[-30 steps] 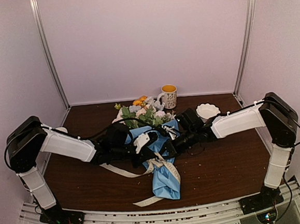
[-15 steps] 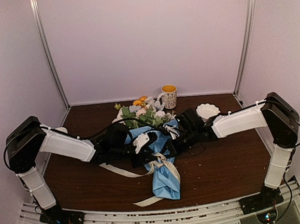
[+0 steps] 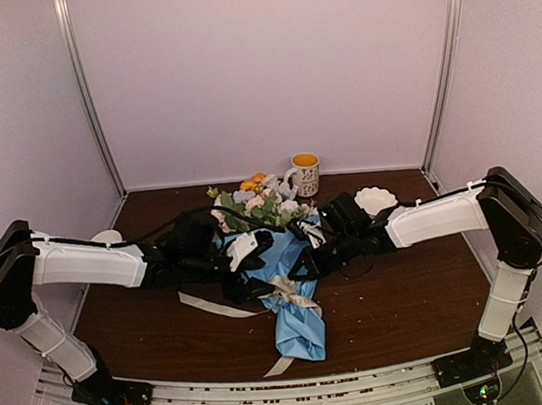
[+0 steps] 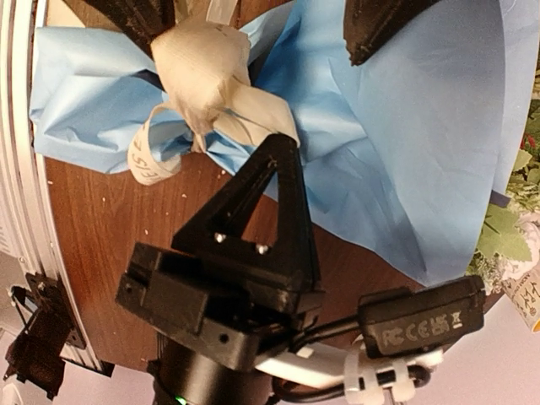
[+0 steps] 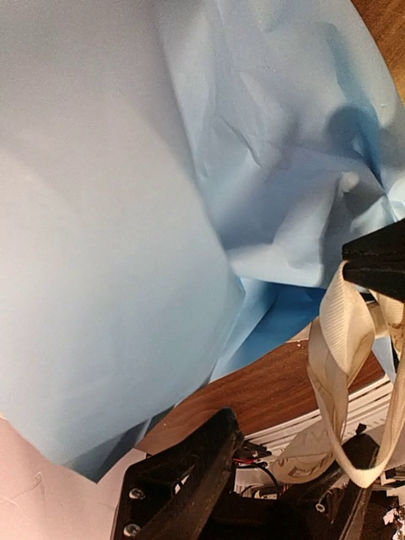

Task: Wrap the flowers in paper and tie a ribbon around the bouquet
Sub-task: Cross the half-tied ribbon over the folded bouquet.

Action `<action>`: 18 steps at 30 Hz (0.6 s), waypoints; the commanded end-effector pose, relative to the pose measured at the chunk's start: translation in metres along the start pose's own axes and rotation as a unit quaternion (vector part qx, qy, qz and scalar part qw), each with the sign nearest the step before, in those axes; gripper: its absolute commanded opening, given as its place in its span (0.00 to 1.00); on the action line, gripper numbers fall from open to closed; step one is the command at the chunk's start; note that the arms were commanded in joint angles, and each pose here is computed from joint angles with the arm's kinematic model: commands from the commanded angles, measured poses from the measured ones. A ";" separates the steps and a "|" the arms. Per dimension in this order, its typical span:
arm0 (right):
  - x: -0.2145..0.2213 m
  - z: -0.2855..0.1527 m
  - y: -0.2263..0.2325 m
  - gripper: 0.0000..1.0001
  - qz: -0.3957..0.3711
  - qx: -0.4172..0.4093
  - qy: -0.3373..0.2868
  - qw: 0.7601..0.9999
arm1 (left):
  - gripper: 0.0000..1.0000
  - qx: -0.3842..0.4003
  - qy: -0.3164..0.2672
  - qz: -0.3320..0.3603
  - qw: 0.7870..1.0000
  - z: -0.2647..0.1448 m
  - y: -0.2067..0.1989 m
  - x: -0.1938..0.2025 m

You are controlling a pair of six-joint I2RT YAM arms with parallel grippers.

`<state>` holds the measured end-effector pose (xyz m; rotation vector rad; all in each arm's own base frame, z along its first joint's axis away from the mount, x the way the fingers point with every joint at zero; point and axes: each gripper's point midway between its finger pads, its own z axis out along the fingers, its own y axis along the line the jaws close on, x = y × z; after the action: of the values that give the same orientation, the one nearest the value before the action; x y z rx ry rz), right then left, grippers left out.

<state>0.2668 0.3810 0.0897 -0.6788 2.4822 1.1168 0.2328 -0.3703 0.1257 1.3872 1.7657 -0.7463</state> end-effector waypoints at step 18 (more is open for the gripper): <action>-0.013 -0.012 0.010 0.00 -0.003 0.003 -0.031 1.000 | 0.45 -0.033 0.060 0.027 0.997 -0.015 0.014 0.028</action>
<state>0.2688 0.3806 0.0945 -0.6464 2.4788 1.1151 0.2251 -0.3442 0.1044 1.4946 1.8472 -0.6493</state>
